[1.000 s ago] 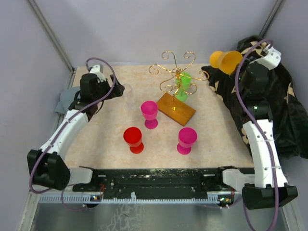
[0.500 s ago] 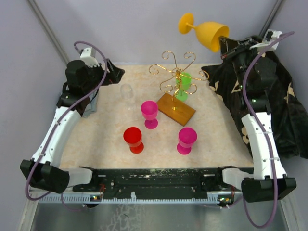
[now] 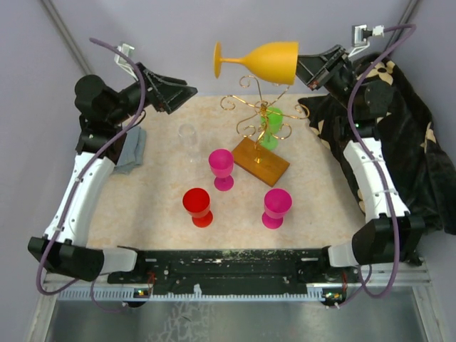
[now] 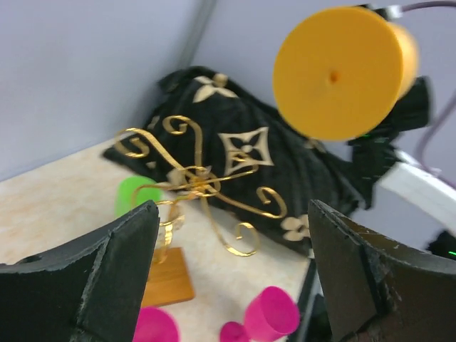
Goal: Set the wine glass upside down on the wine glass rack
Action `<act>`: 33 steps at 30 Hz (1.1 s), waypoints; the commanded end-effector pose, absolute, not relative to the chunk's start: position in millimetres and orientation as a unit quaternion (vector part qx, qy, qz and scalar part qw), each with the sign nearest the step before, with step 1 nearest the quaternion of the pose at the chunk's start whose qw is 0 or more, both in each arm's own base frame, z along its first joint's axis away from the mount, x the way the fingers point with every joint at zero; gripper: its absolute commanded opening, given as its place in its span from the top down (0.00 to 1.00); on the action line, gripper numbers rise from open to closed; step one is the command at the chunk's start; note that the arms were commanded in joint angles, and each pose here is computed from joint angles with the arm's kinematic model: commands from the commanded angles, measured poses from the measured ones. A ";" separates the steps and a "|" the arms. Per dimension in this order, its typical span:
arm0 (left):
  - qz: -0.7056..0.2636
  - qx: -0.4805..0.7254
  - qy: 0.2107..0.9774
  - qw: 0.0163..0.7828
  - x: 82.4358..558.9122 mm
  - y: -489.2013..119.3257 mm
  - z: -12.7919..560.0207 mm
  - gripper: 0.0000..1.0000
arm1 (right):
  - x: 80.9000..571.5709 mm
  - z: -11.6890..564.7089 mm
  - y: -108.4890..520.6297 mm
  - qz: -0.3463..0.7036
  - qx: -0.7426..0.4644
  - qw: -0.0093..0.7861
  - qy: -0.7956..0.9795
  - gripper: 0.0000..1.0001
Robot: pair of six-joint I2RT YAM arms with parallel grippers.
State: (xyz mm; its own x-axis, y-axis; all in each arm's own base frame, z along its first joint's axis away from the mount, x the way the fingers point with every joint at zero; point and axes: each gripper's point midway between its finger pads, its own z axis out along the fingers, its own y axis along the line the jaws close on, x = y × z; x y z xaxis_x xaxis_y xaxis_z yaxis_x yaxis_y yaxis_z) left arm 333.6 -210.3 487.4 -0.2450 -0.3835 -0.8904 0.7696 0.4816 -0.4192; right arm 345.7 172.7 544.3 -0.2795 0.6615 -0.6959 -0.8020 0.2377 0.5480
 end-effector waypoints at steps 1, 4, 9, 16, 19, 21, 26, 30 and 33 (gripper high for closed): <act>-0.596 0.221 0.552 0.540 299.4 -231.4 510.3 0.11 | 281.1 570.5 186.4 0.684 -0.189 0.552 0.439 1.00; -0.644 0.230 0.513 0.518 286.7 -233.5 515.5 0.13 | 271.0 571.2 187.4 0.706 -0.211 0.529 0.421 1.00; -0.716 0.228 0.459 0.474 272.0 -232.6 526.9 0.12 | 260.8 574.4 183.8 0.749 -0.225 0.494 0.380 1.00; -0.821 0.224 0.347 0.393 246.3 -219.0 547.4 0.16 | 262.4 576.2 182.7 0.769 -0.224 0.479 0.360 1.00; -0.838 0.228 0.324 0.375 237.5 -222.8 551.5 0.18 | 264.2 576.7 187.0 0.765 -0.227 0.479 0.365 1.00; -0.842 0.234 0.319 0.367 231.9 -229.2 552.5 0.20 | 265.4 577.5 188.5 0.765 -0.228 0.479 0.365 1.00; -0.860 0.240 0.297 0.338 215.3 -242.4 557.6 0.29 | 268.3 574.4 192.8 0.768 -0.227 0.473 0.367 1.00; -0.876 0.249 0.269 0.315 201.5 -246.9 565.8 0.33 | 272.0 569.3 196.6 0.770 -0.224 0.469 0.370 1.00; -0.879 0.250 0.266 0.306 195.8 -251.8 569.8 0.31 | 272.9 569.1 196.9 0.771 -0.224 0.469 0.368 1.00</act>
State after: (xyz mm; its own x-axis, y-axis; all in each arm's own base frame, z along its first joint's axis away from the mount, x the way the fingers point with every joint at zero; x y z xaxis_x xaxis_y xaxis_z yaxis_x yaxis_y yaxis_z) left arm 237.2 -266.4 554.3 -0.7736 -0.3649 -0.5181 0.6220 -0.5939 -0.5103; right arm 287.5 197.3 558.2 -0.5304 0.5358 -0.6570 -0.8454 -0.2765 0.4570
